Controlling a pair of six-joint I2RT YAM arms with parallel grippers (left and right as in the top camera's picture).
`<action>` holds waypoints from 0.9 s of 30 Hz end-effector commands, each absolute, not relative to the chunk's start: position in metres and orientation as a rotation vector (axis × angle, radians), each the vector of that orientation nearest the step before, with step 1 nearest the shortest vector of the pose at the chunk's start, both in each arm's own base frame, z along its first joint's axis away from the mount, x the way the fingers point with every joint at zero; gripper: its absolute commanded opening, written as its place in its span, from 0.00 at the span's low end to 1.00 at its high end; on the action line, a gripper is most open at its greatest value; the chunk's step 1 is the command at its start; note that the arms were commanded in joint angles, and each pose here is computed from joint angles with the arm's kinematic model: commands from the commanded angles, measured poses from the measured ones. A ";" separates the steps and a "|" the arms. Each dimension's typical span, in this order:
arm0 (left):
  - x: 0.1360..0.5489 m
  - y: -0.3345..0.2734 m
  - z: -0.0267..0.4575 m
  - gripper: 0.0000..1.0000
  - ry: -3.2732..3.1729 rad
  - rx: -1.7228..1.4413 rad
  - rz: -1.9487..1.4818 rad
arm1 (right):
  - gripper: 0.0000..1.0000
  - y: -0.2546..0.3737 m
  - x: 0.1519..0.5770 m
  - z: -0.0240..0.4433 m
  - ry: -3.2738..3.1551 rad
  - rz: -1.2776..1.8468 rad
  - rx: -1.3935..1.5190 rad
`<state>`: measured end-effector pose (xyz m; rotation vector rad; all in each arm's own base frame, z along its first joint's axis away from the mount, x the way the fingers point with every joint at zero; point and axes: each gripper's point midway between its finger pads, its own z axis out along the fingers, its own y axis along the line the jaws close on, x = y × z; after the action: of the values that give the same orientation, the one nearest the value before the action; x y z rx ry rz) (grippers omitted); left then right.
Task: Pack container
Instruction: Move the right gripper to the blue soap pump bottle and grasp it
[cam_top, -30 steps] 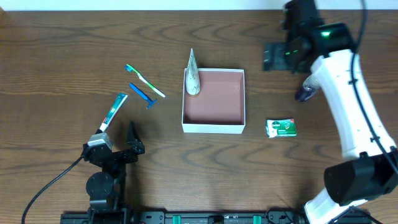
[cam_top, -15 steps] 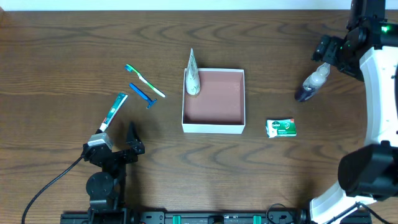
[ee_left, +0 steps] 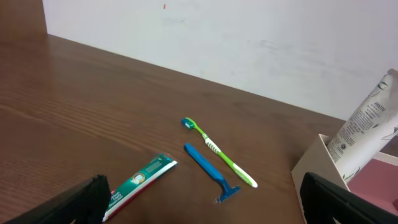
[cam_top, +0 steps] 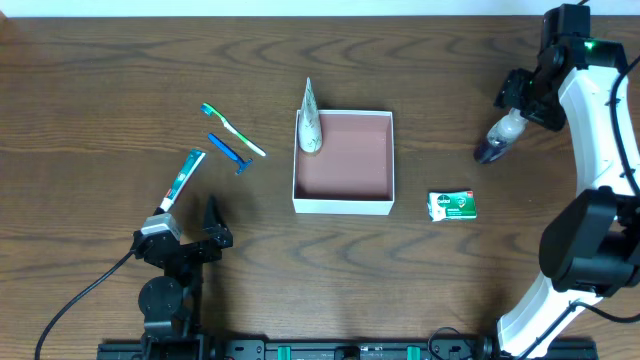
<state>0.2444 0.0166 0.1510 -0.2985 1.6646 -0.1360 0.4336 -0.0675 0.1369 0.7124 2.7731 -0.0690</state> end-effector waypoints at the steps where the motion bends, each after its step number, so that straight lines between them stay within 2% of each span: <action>1: 0.243 0.020 0.132 0.98 1.719 -0.314 -0.106 | 0.61 -0.066 0.435 0.123 2.802 -0.058 0.717; 7: 0.243 0.020 0.132 0.98 1.719 -0.314 -0.106 | 0.31 -0.066 0.437 0.123 2.798 -0.058 0.704; 15: 0.243 0.021 0.132 0.98 1.719 -0.314 -0.106 | 0.04 -0.064 0.442 0.125 2.789 -0.037 0.658; 17: 0.243 0.020 0.132 0.98 1.719 -0.314 -0.106 | 0.01 -0.060 0.447 0.125 2.786 -0.003 0.616; 23: 0.243 0.021 0.132 0.98 1.719 -0.314 -0.106 | 0.01 -0.043 0.457 0.136 2.765 0.139 0.494; 27: 0.243 0.020 0.132 0.98 1.719 -0.314 -0.106 | 0.01 -0.032 0.461 0.160 2.724 0.215 0.402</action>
<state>0.2444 0.0166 0.1510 -0.2985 1.6646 -0.1360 0.4530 -0.0452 0.1284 0.5205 2.7861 0.1152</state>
